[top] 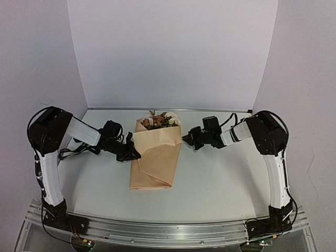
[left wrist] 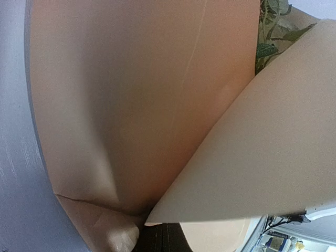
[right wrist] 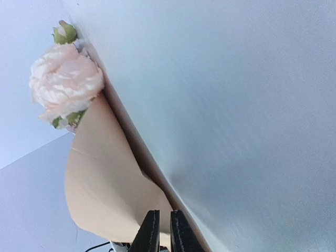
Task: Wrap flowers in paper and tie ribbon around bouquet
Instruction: Press the fold line on the folded wrapping paper.
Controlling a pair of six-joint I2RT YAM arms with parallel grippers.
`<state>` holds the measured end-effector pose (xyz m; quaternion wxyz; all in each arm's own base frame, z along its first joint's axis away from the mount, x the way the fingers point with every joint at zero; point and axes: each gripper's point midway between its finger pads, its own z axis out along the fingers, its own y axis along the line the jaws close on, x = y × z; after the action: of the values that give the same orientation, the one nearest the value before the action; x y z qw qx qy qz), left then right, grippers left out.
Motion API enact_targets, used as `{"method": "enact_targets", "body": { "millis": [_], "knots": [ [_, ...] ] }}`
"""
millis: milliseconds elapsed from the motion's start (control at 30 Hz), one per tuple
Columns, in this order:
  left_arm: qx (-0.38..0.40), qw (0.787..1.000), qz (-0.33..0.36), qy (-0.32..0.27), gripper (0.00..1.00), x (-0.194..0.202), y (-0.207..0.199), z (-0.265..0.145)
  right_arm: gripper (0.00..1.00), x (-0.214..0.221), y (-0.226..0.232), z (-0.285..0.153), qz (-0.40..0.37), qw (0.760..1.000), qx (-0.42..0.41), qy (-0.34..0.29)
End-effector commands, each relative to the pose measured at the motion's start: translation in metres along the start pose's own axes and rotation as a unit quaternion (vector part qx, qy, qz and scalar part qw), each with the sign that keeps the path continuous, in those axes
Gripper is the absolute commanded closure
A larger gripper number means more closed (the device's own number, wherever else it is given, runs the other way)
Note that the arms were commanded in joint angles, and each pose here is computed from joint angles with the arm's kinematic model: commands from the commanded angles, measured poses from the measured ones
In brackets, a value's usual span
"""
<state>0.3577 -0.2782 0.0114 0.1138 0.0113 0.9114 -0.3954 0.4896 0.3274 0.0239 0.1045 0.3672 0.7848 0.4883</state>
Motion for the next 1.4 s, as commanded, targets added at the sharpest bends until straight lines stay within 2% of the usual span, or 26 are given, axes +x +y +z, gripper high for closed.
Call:
{"method": "enact_targets", "body": {
  "millis": [0,167,300,533,700,900,1133,1367],
  "knots": [
    [-0.109,0.988,-0.070,0.086,1.00,0.058,0.064,0.005,0.88,-0.004,0.037,-0.010,-0.037,0.999,-0.021,-0.022],
    [-0.103,0.989,-0.068,0.081,1.00,0.053,0.059,0.004,0.82,0.014,0.079,-0.045,-0.135,0.990,-0.036,-0.030],
    [-0.097,0.990,-0.067,0.081,1.00,0.050,0.056,0.006,0.79,0.042,0.094,-0.036,-0.168,0.984,-0.051,0.021],
    [-0.094,0.990,-0.066,0.087,1.00,0.050,0.055,0.007,0.82,0.053,0.075,0.004,-0.146,0.988,-0.037,0.047],
    [-0.095,0.989,-0.068,0.092,1.00,0.050,0.055,0.007,0.88,0.035,0.063,0.024,-0.130,0.991,-0.024,0.016],
    [-0.098,0.989,-0.067,0.092,1.00,0.049,0.054,0.006,0.91,-0.007,0.022,0.031,-0.082,0.996,0.011,-0.044],
    [-0.100,0.988,-0.068,0.097,1.00,0.051,0.055,0.006,0.92,-0.031,0.000,0.038,-0.025,0.997,0.029,-0.068],
    [-0.097,0.988,-0.066,0.097,1.00,0.047,0.051,0.006,0.92,-0.034,-0.011,0.039,-0.016,0.996,0.051,-0.071]
  ]
}}
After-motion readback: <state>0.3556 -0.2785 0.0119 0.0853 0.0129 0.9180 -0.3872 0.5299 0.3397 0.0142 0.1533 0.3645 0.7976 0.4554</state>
